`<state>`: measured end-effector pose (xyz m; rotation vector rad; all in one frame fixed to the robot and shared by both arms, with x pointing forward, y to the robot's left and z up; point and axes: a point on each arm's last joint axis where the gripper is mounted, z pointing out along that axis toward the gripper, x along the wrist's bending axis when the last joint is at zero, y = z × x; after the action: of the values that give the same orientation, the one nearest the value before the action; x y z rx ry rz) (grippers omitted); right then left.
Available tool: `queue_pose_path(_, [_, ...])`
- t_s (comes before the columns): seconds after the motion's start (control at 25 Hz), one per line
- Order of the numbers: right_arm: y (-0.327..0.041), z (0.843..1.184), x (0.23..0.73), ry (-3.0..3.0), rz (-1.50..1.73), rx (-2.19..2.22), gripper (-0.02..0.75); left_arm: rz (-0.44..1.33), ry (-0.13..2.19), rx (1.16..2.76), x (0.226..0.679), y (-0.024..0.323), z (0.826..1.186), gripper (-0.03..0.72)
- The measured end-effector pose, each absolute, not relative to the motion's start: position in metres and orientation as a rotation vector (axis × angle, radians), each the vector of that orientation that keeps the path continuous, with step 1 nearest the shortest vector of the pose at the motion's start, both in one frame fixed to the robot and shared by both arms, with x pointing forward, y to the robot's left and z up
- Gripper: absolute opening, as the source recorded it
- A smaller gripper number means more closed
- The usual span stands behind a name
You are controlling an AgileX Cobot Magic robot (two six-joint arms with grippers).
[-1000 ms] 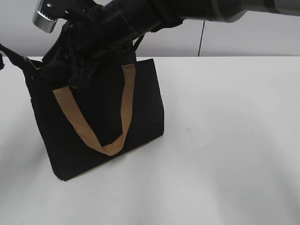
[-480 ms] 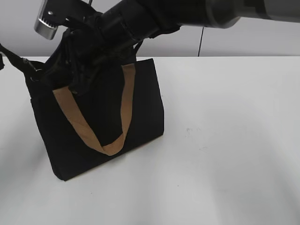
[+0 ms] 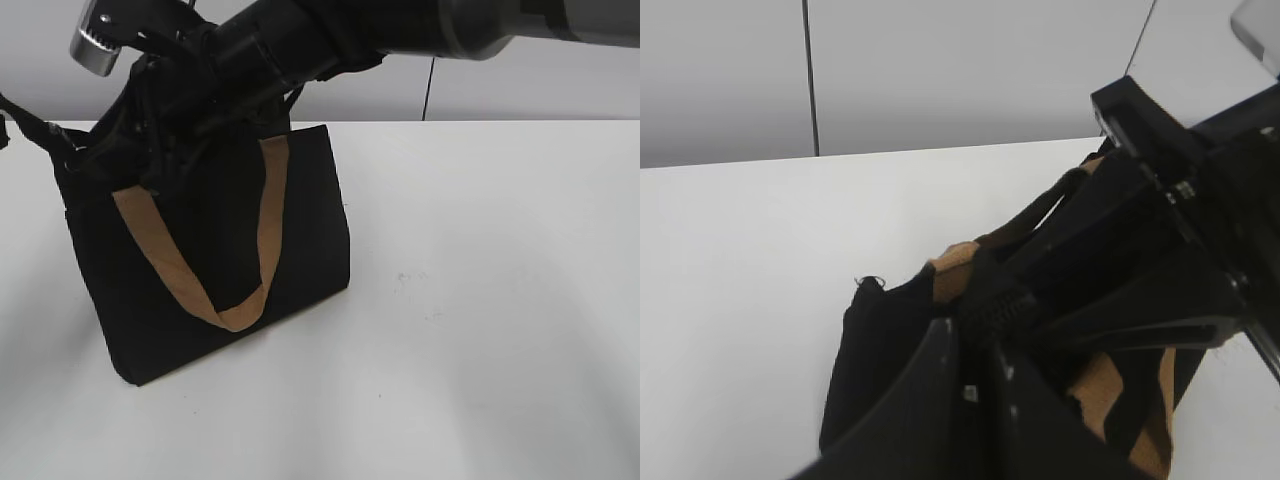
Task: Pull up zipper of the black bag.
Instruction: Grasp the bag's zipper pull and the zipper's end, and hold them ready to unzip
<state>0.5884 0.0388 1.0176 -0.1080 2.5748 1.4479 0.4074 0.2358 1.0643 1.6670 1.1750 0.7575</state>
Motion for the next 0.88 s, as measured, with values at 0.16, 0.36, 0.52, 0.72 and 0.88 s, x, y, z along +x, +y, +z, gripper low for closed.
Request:
queue_pose_path(0.16, [0.0389, 1.0178, 0.5884, 2.574, 1.451, -0.105, 0.225, 0.758, 1.175, 1.667, 0.4074, 0.2358, 1.0643, 0.025])
queue_pose_path(0.36, [0.0389, 1.0179, 0.5883, 2.574, 1.453, -0.104, 0.018, 0.758, 1.175, 1.667, 0.4074, 0.2358, 1.0643, 0.025])
queue_pose_path(0.52, [0.0389, 1.0178, 0.5884, 2.574, 1.451, -0.106, -0.001, 0.755, 1.178, 1.671, 0.4072, 0.2359, 1.0639, 0.025])
queue_pose_path(0.72, [0.0381, 1.0176, 0.5889, 2.578, 1.449, -0.100, -0.001, 0.743, 1.200, 1.728, 0.4054, 0.2370, 1.0591, 0.025])
queue_pose_path(0.88, [0.0362, 1.0170, 0.5893, 2.604, 1.433, -0.063, -0.001, 0.758, 1.202, 1.811, 0.4036, 0.2392, 1.0544, 0.025])
